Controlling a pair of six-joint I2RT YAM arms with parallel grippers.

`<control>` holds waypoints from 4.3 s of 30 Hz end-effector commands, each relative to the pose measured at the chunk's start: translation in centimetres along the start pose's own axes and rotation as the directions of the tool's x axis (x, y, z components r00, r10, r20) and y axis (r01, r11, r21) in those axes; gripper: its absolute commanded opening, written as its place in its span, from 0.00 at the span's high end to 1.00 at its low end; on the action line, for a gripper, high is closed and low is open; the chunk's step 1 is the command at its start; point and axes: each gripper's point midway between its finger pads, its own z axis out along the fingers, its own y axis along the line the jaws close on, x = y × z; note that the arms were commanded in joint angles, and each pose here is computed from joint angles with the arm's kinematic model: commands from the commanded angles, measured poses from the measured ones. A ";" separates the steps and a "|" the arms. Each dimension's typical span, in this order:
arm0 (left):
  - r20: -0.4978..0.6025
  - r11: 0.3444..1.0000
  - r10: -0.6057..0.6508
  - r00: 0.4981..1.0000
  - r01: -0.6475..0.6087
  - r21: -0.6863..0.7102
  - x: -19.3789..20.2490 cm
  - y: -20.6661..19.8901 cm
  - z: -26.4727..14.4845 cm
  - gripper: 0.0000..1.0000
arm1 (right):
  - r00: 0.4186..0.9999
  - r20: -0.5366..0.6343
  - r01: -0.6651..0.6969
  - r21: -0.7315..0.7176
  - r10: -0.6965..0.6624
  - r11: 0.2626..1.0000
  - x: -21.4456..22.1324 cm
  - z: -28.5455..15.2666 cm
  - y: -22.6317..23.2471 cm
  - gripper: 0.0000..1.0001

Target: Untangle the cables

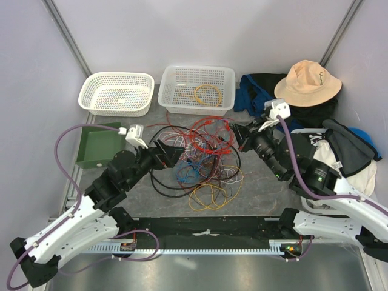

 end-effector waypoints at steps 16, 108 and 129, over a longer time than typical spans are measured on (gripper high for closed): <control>0.170 0.751 0.239 0.956 -0.293 0.592 3.2 -9.6 1.4 0.00 | 0.997 0.027 -0.068 -0.112 0.071 0.991 -4.6 -2.9 1.7 1.00; 0.383 0.574 0.613 0.691 -0.055 -0.817 -38.6 21.0 20.2 0.98 | 0.978 -0.197 -0.059 0.048 0.067 0.997 14.0 -1.0 -3.3 0.04; 0.386 0.610 0.284 0.878 0.146 -0.779 -33.4 31.1 17.3 0.01 | 0.975 -0.205 -0.066 0.079 0.081 0.995 15.2 -1.0 -3.9 0.04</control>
